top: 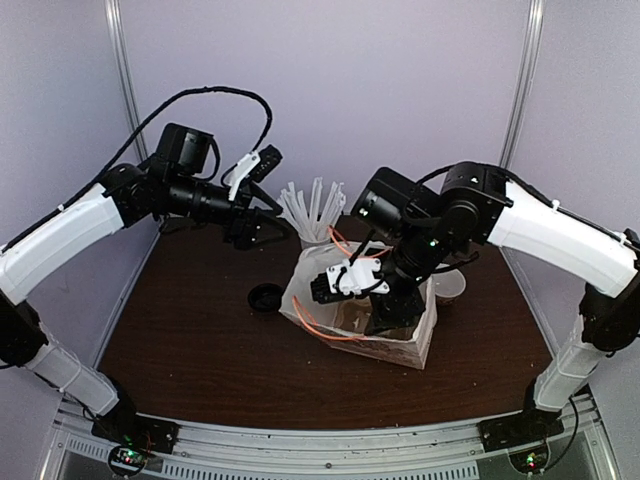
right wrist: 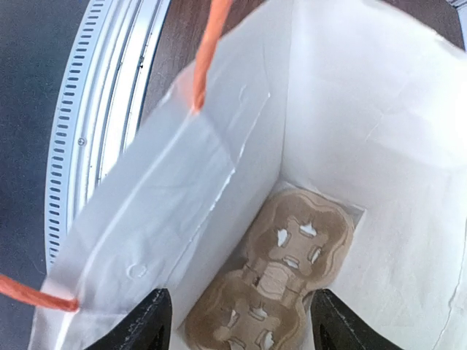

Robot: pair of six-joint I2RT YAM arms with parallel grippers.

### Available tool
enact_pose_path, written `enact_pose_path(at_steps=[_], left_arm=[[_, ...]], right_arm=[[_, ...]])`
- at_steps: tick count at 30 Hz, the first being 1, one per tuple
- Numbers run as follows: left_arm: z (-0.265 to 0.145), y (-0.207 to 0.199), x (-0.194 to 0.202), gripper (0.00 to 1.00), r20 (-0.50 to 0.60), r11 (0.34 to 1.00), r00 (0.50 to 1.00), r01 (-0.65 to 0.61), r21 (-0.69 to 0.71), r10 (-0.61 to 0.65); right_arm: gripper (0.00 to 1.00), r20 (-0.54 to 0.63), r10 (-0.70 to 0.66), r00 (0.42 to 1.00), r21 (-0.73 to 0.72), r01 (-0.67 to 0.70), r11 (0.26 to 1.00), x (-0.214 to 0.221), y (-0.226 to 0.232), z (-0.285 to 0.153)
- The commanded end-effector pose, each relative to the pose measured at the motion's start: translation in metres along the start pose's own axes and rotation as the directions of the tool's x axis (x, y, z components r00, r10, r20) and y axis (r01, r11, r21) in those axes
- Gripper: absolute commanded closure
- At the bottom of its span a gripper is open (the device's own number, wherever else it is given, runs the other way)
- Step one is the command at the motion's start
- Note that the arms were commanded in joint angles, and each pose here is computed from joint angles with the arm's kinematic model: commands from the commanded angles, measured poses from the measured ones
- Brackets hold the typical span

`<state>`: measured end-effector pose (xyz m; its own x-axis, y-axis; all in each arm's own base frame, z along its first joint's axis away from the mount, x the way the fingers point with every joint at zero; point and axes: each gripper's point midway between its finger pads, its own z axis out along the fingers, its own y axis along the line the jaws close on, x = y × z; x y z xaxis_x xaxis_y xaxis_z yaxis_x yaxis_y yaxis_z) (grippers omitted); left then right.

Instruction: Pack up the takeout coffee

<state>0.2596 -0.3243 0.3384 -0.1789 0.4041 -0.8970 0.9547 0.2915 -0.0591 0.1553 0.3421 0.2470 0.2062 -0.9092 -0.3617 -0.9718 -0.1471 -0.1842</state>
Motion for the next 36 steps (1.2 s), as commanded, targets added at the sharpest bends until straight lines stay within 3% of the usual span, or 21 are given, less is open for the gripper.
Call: enact_pose_path(at_steps=[1, 6, 13, 19, 24, 30, 36], left_arm=[[0.019, -0.007, -0.013, 0.24, -0.003, 0.996, 0.998, -0.066, 0.059, 0.067], [0.028, -0.021, -0.028, 0.25, 0.044, 0.989, 0.994, -0.103, 0.111, 0.099], [0.046, -0.078, -0.041, 0.25, 0.052, 0.934, 0.962, -0.272, 0.234, 0.267], [0.07, -0.082, -0.049, 0.27, 0.067, 0.913, 0.947, -0.32, 0.254, 0.314], [0.09, -0.071, -0.051, 0.27, 0.048, 0.922, 0.95, -0.311, 0.232, 0.308], [0.116, -0.05, -0.044, 0.23, -0.025, 0.957, 0.972, -0.226, 0.181, 0.234], [0.131, -0.037, -0.035, 0.26, -0.115, 0.982, 0.983, -0.126, 0.143, 0.143]], right_arm=[[0.31, 0.057, -0.002, 0.998, -0.027, 0.004, 1.0, 0.0, 0.006, -0.013], [0.33, 0.08, 0.006, 0.997, -0.067, 0.0, 0.998, -0.001, 0.014, -0.007], [0.35, 0.118, -0.005, 0.993, -0.117, 0.019, 0.993, -0.007, 0.023, -0.016], [0.35, 0.116, -0.017, 0.993, -0.138, 0.033, 0.99, -0.003, 0.03, -0.021], [0.35, 0.133, -0.024, 0.991, -0.121, 0.04, 0.992, 0.006, 0.032, -0.039], [0.34, 0.165, -0.009, 0.986, -0.086, 0.023, 0.996, 0.014, 0.023, -0.058], [0.33, 0.177, -0.02, 0.984, -0.068, 0.032, 0.997, 0.017, 0.024, -0.068]])
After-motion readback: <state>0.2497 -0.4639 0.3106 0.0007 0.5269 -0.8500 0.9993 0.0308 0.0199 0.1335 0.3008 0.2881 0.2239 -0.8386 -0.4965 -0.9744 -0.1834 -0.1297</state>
